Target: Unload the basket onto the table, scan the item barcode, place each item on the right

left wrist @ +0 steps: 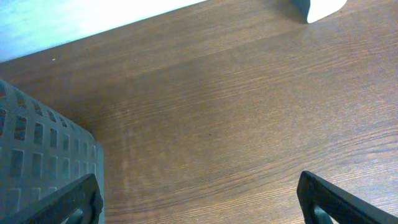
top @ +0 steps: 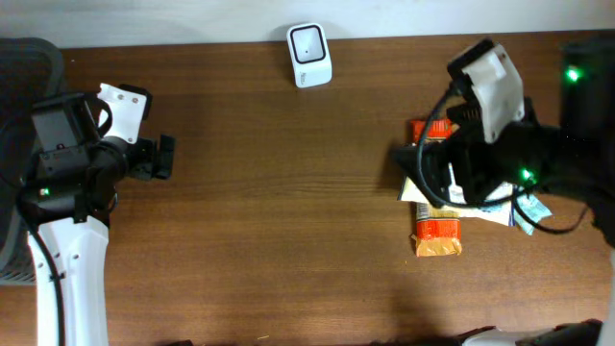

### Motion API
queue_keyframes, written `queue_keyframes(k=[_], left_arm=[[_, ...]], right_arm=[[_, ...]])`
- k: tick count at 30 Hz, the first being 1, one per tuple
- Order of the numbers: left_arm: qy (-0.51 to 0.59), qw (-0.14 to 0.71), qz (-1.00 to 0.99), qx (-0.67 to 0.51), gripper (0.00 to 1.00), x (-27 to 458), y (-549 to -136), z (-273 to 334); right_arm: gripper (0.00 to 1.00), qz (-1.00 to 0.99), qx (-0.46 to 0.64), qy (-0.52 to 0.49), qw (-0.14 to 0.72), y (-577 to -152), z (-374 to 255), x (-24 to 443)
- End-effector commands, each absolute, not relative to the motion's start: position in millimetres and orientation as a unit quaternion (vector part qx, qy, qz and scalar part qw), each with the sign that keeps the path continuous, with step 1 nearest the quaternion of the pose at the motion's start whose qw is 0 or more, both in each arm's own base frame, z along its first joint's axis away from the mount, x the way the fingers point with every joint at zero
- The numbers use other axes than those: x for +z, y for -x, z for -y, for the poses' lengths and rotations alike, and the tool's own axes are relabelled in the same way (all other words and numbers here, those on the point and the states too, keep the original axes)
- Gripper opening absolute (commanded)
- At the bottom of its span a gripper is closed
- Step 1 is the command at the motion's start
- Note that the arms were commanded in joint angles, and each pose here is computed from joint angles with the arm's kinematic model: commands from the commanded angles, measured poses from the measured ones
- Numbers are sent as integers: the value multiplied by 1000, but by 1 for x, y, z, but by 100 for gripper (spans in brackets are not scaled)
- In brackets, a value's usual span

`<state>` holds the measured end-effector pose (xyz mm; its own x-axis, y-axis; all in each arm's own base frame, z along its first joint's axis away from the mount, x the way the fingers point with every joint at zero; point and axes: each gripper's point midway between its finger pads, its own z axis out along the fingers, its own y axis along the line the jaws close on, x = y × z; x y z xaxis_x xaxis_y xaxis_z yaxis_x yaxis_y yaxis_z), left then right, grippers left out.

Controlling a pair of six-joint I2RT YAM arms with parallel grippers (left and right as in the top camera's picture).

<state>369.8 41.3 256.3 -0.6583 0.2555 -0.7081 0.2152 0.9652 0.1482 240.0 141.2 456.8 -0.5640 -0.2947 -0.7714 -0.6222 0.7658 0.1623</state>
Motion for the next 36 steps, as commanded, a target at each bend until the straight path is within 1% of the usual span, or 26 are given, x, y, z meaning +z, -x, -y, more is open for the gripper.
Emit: queue_keyframes(k=[1, 5, 8, 9, 13, 16, 19, 22, 25, 28, 29, 34, 36], left_arm=[[-136, 399, -906, 32, 99, 262, -369, -42], [-136, 399, -906, 32, 99, 262, -369, -42], [-136, 399, -906, 32, 99, 262, -369, -42], [-136, 399, -906, 32, 99, 262, -369, -42], [-136, 399, -906, 31, 99, 262, -369, -42], [-136, 399, -906, 31, 99, 262, -369, -42], [-136, 399, -906, 31, 99, 262, -369, -42], [-136, 399, -906, 32, 99, 262, -369, -42], [-136, 399, -906, 31, 99, 262, -369, -42], [-136, 399, -906, 32, 99, 262, -369, -42], [-136, 399, -906, 32, 99, 262, -369, -42], [-136, 399, -906, 31, 99, 262, -369, -42], [-136, 399, -906, 32, 99, 262, -369, -42]], right_arm=[[99, -860, 209, 273, 376, -243, -143, 452], [99, -868, 177, 257, 387, -252, -133, 452], [99, -892, 121, 190, 392, -268, -110, 447], [99, -897, 80, 170, 400, -278, -96, 446], [99, -880, 13, 132, 455, -304, -75, 462], [99, -859, 15, 126, 497, -312, -76, 474], [99, -847, 15, 116, 519, -313, -72, 468], [99, -831, 17, 106, 546, -312, -66, 449], [99, -798, 21, 102, 593, -304, -62, 418], [99, -768, 26, 95, 633, -289, -58, 369], [99, -753, 28, 92, 650, -281, -56, 345], [99, -696, 39, 80, 713, -255, -50, 271], [99, -683, 45, 82, 725, -249, -51, 248]])
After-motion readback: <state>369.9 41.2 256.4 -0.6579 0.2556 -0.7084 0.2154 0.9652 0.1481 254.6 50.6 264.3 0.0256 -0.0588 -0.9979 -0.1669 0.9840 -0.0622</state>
